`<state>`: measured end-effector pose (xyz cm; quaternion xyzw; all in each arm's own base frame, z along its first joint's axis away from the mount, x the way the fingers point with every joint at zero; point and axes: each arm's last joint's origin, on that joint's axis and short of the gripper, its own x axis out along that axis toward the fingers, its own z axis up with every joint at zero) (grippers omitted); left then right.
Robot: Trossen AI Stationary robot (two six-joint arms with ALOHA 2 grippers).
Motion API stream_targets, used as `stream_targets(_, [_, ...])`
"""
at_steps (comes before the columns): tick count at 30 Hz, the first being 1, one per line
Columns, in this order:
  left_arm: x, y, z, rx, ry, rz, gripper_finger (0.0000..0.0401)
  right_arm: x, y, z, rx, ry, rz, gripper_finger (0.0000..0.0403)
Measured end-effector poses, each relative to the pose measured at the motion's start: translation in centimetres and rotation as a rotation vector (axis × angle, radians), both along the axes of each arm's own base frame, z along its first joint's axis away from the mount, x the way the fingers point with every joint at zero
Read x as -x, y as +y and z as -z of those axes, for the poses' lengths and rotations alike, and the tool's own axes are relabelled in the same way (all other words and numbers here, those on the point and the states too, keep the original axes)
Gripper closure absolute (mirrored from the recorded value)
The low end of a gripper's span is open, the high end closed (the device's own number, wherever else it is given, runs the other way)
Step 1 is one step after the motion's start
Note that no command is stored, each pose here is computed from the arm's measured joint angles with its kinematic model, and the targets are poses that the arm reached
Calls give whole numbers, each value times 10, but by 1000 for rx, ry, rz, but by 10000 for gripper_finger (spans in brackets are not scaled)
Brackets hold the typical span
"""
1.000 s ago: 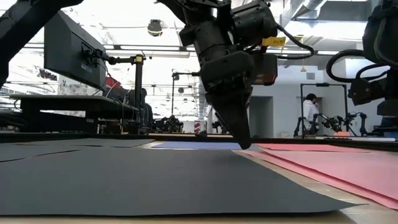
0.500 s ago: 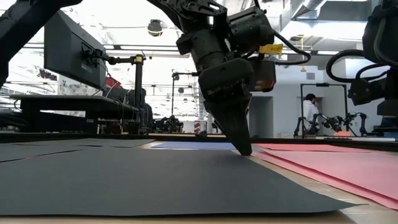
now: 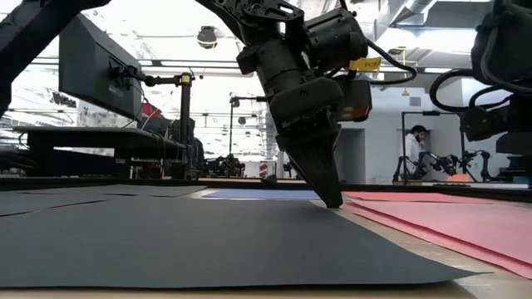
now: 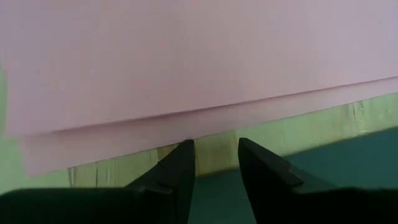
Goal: Organize paper
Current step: Stack the pink paper on top of the pink paper
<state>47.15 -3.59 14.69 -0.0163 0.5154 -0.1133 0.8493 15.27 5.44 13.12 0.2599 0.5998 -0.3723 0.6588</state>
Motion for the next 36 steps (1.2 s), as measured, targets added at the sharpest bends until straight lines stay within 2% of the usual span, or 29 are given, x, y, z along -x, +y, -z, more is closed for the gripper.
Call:
stream_targets(19, [-2,0,-1,1,-26,0,292,-4,-2,-1,15,-28,-11,312])
stream_targets(24, [-2,2,-2,-7,-14,-8,292,-3,-2,-12,52,28,3,312])
stream_targets(36, [0,-1,-11,-13,41,-10,292,-12,18,-34,36,-15,-79,312])
